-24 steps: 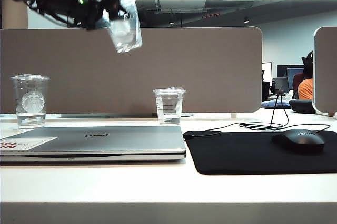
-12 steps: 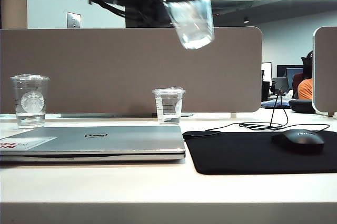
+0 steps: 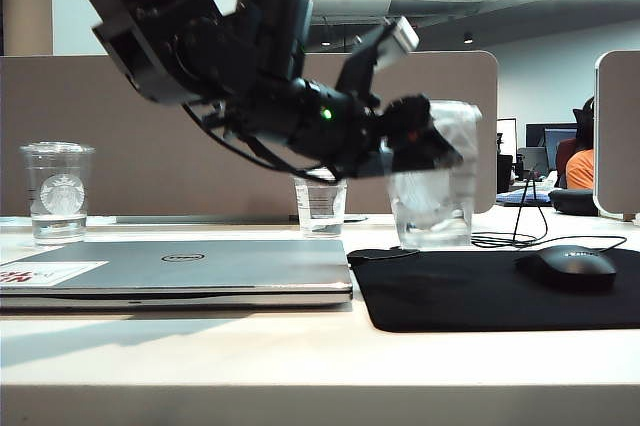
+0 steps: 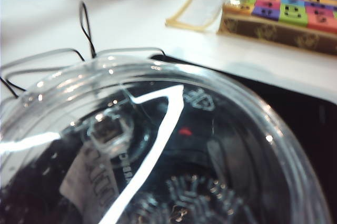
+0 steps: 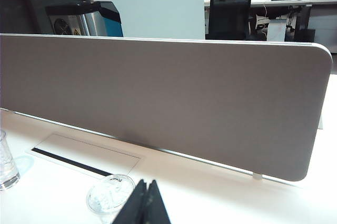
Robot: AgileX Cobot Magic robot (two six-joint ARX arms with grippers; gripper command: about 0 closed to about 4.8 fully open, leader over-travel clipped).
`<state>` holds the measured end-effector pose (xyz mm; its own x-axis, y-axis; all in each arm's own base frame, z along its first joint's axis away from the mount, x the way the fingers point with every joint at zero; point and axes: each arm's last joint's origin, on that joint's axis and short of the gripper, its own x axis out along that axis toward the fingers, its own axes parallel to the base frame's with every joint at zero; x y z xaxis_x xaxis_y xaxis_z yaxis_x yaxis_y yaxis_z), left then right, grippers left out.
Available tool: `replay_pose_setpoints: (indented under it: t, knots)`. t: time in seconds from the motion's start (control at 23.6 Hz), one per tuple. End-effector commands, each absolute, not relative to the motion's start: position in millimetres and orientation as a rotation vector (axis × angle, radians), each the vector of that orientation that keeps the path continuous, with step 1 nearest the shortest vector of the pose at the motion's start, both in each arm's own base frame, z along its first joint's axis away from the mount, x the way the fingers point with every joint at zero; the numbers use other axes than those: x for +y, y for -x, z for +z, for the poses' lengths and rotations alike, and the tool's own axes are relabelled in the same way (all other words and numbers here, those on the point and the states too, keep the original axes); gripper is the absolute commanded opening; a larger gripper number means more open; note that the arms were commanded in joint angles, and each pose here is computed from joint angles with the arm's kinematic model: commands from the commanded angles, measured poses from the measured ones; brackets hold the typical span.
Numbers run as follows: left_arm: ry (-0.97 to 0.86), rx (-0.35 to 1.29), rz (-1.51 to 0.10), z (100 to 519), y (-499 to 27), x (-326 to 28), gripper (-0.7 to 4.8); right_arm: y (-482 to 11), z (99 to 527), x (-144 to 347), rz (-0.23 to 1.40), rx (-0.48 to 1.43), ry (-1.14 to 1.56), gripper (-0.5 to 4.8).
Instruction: Pick up the coffee cup on the middle and place it on the right side of the laptop.
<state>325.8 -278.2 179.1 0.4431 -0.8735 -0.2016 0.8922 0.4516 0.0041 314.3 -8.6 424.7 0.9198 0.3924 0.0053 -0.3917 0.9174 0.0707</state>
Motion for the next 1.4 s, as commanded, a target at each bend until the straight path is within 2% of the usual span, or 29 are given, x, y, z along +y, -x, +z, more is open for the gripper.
replay_pose_setpoints:
  t: [0.04, 0.17, 0.21, 0.25, 0.3, 0.51, 0.76, 1.02, 1.19, 1.27, 1.36, 1.4]
  knots:
    - [-0.121, 0.141, -1.058, 172, -328, -283, 2.98, -312, 428, -9, 0.404, 0.001, -0.065, -0.05]
    - [-0.13, 0.188, -1.043, 154, -331, -284, 3.14, -312, 427, -9, 0.404, 0.006, -0.067, -0.05]
    - [-0.133, 0.212, -1.042, 145, -332, -284, 3.37, -312, 427, -9, 0.404, 0.007, -0.067, -0.05]
    - [-0.136, 0.224, -1.041, 142, -332, -284, 3.95, -312, 427, -8, 0.404, 0.006, -0.067, -0.05]
    - [-0.14, 0.231, -1.014, 140, -333, -284, 4.79, -312, 427, -8, 0.405, 0.007, -0.067, -0.05]
    - [-0.139, 0.227, -1.017, 146, -329, -287, 4.79, -312, 427, -8, 0.404, 0.006, -0.066, -0.05]
    - [-0.163, 0.354, -1.02, 179, -316, -277, 4.79, -311, 428, -8, 0.405, 0.004, -0.067, -0.05]
    - [-0.21, 0.557, -1.005, 219, -289, -254, 4.79, -303, 433, -3, 0.416, 0.001, -0.066, -0.05]
    - [-0.274, 0.583, -0.965, 246, -272, -238, 4.79, -289, 436, -2, 0.415, 0.046, -0.078, -0.05]
    - [-0.32, 0.483, -0.935, 276, -261, -225, 4.25, -276, 439, -2, 0.413, 0.085, -0.089, -0.05]
    - [-0.292, 0.334, -0.9, 311, -255, -209, 2.91, -264, 442, -1, 0.418, 0.108, -0.095, -0.05]
    - [-0.276, 0.297, -0.888, 323, -251, -202, 2.04, -260, 443, 0, 0.42, 0.116, -0.097, -0.05]
